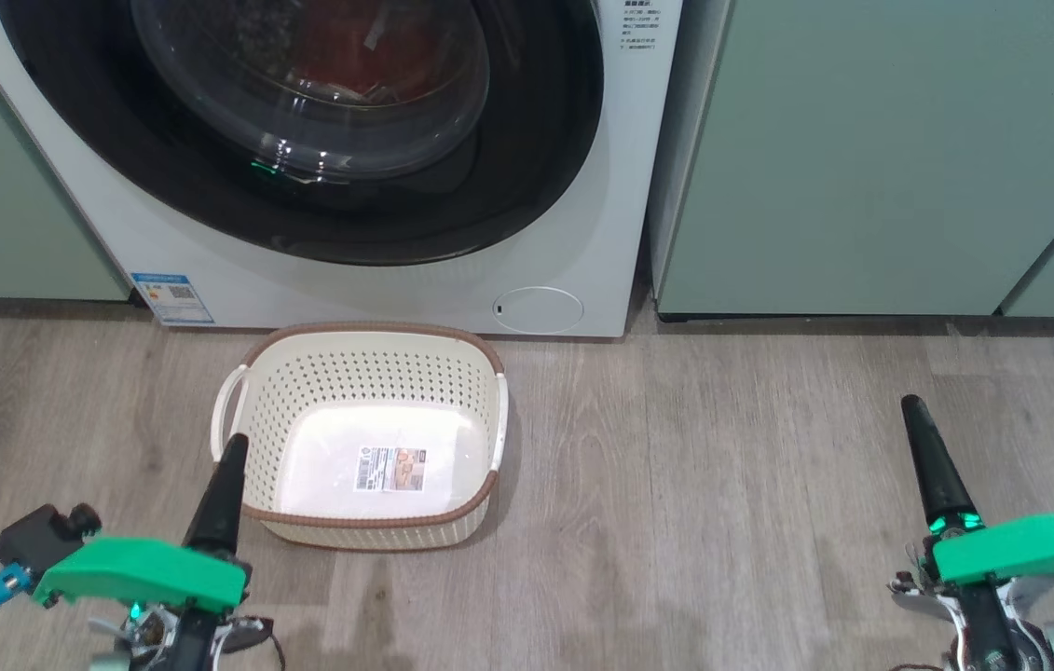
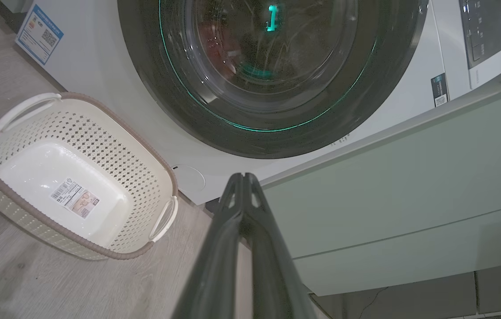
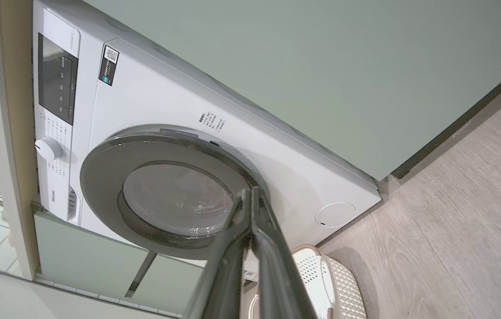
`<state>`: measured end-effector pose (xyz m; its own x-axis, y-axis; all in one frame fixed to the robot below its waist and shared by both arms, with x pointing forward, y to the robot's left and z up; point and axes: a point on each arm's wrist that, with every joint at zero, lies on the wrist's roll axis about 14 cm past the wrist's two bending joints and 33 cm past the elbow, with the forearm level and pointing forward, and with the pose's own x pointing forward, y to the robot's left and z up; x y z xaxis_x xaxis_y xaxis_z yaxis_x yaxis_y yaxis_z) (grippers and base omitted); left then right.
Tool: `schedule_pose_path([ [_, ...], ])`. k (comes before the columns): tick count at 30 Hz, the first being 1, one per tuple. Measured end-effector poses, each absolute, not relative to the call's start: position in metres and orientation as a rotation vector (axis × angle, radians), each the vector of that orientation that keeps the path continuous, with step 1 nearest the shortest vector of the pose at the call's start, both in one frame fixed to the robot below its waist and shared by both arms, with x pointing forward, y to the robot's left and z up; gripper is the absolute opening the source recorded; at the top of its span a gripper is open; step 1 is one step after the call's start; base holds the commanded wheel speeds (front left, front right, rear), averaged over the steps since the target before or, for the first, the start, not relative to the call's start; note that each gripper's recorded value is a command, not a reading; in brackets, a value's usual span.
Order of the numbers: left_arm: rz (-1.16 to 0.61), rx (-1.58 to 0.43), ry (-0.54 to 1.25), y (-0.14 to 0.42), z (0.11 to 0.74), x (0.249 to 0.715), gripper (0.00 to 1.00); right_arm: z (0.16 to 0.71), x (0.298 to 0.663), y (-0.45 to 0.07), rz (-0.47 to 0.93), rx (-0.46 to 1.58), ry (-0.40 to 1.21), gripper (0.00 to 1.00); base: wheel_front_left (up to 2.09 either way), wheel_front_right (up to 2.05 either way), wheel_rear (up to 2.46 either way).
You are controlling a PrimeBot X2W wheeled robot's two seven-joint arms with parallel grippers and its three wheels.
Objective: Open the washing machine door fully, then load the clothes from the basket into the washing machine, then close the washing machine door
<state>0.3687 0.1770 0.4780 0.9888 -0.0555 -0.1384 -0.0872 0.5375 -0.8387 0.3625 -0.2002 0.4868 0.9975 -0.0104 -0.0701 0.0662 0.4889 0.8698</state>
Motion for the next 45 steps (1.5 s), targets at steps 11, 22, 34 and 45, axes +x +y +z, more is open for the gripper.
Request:
schedule_pose_path([
  [11, 0.037, -1.133, 0.165, 0.18, 0.473, 0.368, 0.0, 0.485, 0.365, -0.201, -0.056, 1.181, 0.056, 0.0, 0.0, 0.0, 0.0],
  [22, 0.037, -1.266, 0.147, 0.181, 0.475, 0.37, 0.0, 0.484, 0.369, -0.202, -0.064, 1.301, 0.054, 0.0, 0.0, 0.0, 0.0],
  [34, 0.048, -1.409, 0.131, 0.184, 0.475, 0.372, 0.0, 0.481, 0.371, -0.203, -0.075, 1.434, 0.05, 0.0, 0.0, 0.0, 0.0],
  [45, 0.053, -1.542, 0.103, 0.188, 0.476, 0.373, 0.0, 0.476, 0.371, -0.205, -0.095, 1.556, 0.05, 0.0, 0.0, 0.0, 0.0],
])
